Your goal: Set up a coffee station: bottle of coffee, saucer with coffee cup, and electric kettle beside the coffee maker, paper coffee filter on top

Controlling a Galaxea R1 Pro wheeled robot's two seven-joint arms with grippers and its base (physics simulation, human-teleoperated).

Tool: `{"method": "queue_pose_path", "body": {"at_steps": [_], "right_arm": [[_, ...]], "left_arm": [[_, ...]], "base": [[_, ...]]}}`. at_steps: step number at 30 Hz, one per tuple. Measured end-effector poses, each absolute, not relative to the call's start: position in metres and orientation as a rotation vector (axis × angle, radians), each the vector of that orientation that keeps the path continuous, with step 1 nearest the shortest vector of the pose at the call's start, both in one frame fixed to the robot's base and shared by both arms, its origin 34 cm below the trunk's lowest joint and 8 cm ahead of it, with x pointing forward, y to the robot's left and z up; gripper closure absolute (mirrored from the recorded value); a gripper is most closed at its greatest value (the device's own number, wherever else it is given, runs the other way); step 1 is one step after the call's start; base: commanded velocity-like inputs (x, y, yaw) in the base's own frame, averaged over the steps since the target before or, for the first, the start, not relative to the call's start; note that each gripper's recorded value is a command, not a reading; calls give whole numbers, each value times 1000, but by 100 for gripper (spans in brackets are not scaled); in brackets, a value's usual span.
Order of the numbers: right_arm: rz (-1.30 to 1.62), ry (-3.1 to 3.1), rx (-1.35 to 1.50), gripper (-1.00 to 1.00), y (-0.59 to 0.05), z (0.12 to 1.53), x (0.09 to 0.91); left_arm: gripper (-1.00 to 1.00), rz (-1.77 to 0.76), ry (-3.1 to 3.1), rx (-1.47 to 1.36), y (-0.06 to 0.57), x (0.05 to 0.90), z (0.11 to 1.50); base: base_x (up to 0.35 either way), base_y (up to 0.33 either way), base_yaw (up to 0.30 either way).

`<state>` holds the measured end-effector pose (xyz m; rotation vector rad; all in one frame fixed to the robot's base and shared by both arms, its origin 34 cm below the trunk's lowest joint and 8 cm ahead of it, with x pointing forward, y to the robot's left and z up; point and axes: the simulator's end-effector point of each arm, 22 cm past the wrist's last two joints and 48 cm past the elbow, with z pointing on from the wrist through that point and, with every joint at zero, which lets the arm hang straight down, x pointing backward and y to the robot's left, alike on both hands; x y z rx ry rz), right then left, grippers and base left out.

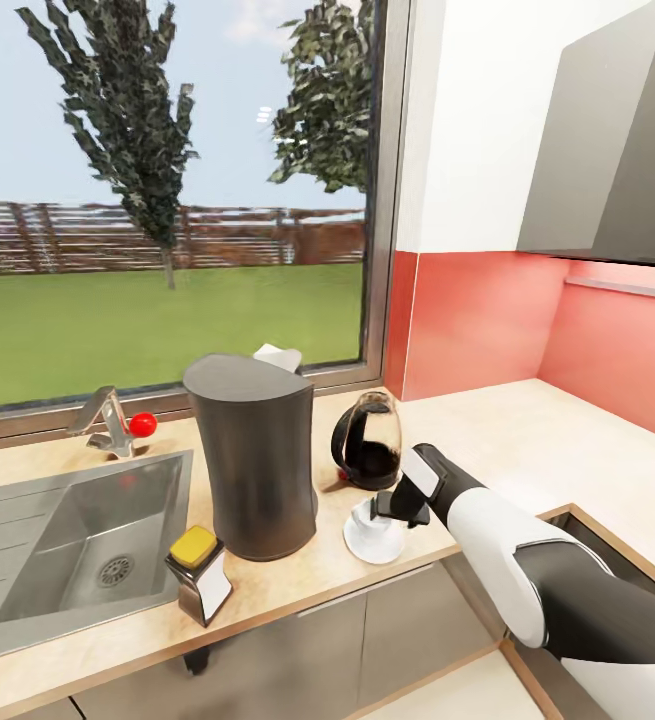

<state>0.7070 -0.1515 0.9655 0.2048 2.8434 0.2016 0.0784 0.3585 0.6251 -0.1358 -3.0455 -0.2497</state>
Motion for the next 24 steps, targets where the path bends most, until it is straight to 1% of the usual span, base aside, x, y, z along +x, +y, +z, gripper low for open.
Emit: {"method": "queue_pose_path", "body": {"at_steps": [19, 24], "right_arm": [[213, 2829, 202, -100, -148, 970, 711], [238, 2727, 189, -100, -143, 1005, 738]], "left_arm": [[-100, -249, -3045, -136, 358, 78, 625], [-100, -248, -3048, -136, 358, 79, 625]], "base": [[0, 0, 0], [0, 0, 0]]}}
